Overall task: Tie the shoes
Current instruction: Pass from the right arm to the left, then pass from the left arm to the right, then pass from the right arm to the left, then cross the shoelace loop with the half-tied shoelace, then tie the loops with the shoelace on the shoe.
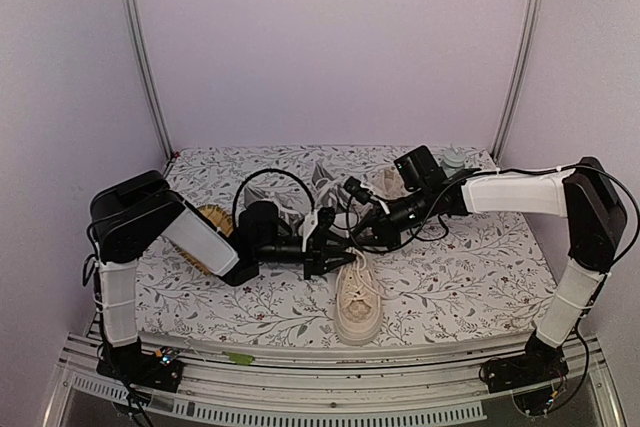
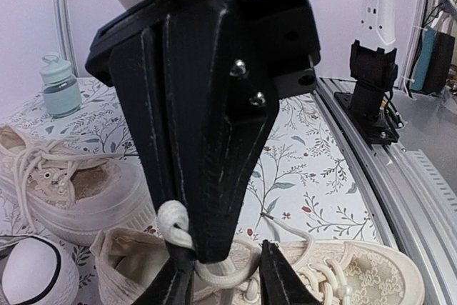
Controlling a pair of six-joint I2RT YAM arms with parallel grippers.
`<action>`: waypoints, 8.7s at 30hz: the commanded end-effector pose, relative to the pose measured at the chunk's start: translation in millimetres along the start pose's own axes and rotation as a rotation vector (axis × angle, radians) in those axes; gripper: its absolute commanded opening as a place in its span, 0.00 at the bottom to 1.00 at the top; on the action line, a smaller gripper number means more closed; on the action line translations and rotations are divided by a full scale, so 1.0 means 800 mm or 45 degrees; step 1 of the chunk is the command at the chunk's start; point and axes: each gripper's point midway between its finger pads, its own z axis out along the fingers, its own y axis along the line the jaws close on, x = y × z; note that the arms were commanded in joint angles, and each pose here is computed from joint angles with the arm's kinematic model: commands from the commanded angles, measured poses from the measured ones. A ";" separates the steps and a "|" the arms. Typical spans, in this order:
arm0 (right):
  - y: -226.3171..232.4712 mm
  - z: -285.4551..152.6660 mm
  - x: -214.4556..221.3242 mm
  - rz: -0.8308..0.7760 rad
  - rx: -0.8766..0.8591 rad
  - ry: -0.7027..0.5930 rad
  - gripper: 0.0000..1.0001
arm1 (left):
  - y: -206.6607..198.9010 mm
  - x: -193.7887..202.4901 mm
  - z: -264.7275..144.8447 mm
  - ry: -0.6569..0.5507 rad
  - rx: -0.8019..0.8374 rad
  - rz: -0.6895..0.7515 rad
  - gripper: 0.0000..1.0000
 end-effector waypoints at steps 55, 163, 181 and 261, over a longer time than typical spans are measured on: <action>-0.018 0.005 0.067 0.478 -0.126 0.048 0.28 | 0.000 0.015 0.005 0.007 -0.019 0.089 0.02; -0.013 -0.001 0.051 0.368 -0.211 -0.051 0.14 | 0.007 -0.011 0.015 0.013 -0.095 0.073 0.00; -0.006 0.013 0.061 0.377 -0.287 -0.067 0.25 | 0.002 -0.011 0.019 -0.007 -0.083 0.088 0.00; -0.026 -0.038 0.147 0.587 0.265 0.089 0.01 | 0.012 0.083 -0.081 0.493 -0.431 -0.266 0.00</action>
